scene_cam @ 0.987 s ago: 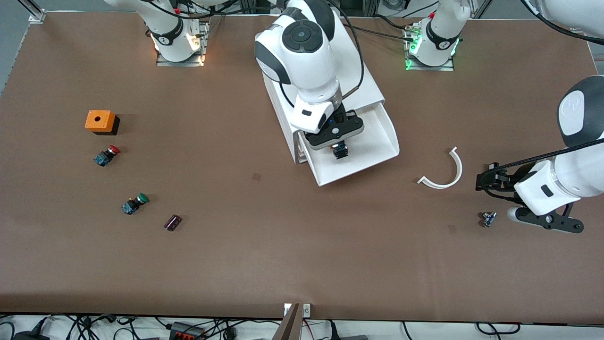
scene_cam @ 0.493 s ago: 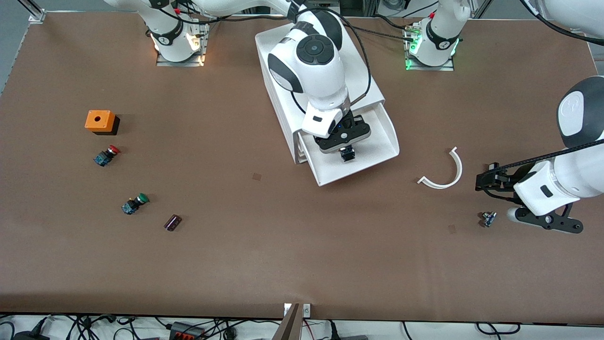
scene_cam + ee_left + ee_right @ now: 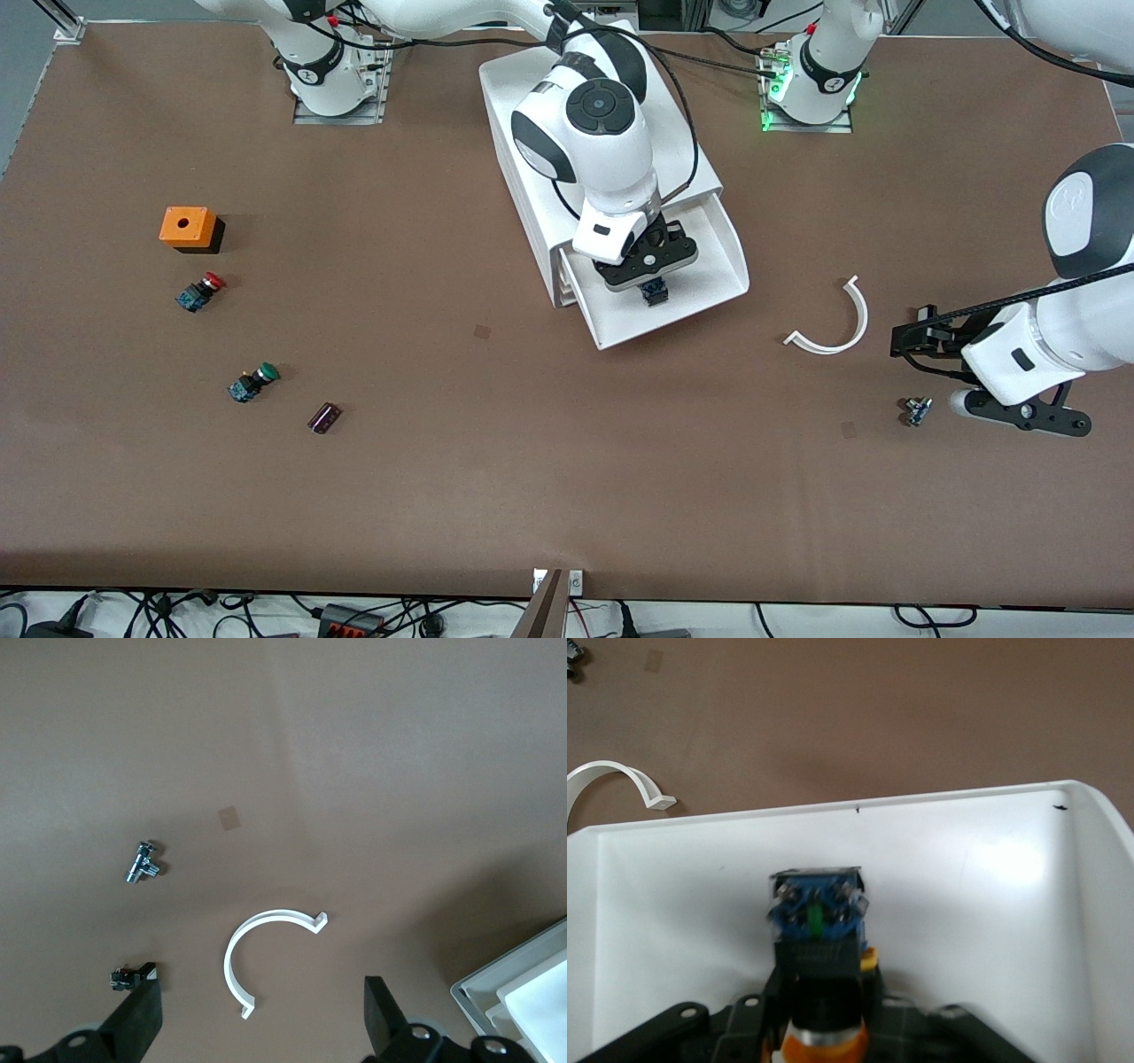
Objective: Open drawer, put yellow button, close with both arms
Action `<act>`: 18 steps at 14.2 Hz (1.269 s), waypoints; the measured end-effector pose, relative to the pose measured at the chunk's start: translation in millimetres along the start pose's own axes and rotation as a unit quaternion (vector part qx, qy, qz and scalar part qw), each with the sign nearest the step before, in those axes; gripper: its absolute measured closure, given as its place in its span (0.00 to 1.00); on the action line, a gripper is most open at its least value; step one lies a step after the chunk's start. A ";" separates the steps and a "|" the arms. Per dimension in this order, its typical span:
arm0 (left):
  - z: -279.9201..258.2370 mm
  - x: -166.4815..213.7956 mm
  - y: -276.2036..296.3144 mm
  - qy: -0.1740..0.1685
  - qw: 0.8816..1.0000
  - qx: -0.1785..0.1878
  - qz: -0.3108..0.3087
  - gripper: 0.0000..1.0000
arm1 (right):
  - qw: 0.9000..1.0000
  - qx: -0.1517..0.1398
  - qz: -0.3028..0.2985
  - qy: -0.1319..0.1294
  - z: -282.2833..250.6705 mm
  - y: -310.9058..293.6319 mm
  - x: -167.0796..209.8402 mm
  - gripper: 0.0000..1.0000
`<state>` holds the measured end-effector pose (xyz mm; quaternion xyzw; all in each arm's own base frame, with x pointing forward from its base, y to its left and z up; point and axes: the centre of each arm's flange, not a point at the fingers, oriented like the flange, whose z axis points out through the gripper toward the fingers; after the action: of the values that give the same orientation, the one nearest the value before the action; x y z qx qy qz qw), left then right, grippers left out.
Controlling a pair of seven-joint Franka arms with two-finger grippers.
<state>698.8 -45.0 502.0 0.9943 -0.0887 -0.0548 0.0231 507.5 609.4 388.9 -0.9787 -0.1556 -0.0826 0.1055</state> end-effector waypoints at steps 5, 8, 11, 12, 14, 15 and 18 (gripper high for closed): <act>0.1 0.0 0.2 0.000 1.000 0.000 0.000 0.00 | 1.000 0.004 0.030 0.006 -9.2 -2.1 2.5 0.11; 0.0 0.0 0.4 0.000 1.000 0.000 0.000 0.00 | 0.999 0.006 0.037 0.011 -37.5 -1.7 10.8 0.00; 0.1 0.7 6.5 0.000 1.000 0.000 -0.003 0.00 | 0.998 0.002 0.053 0.016 -84.2 16.8 27.4 0.00; 0.1 1.0 10.2 0.000 1.000 -0.001 -0.019 0.00 | 0.998 -0.001 0.062 0.017 -100.8 29.6 34.1 0.00; -0.3 2.3 25.0 0.001 0.997 -0.004 -0.071 0.00 | 0.996 -0.014 0.086 0.010 -129.4 64.4 46.8 0.00; 0.2 3.5 42.4 0.000 0.995 -0.007 -0.101 0.00 | 0.995 -0.021 0.098 0.008 -142.2 83.6 52.6 0.00; 9.7 13.9 115.3 0.018 0.984 -0.011 -0.177 0.00 | 0.992 -0.046 0.118 -0.001 -162.1 148.1 71.1 0.00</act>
<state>691.3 -161.2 497.3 0.9948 0.0893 -0.0406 0.0257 601.0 454.6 532.2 -0.9941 -0.0348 -0.0755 0.0694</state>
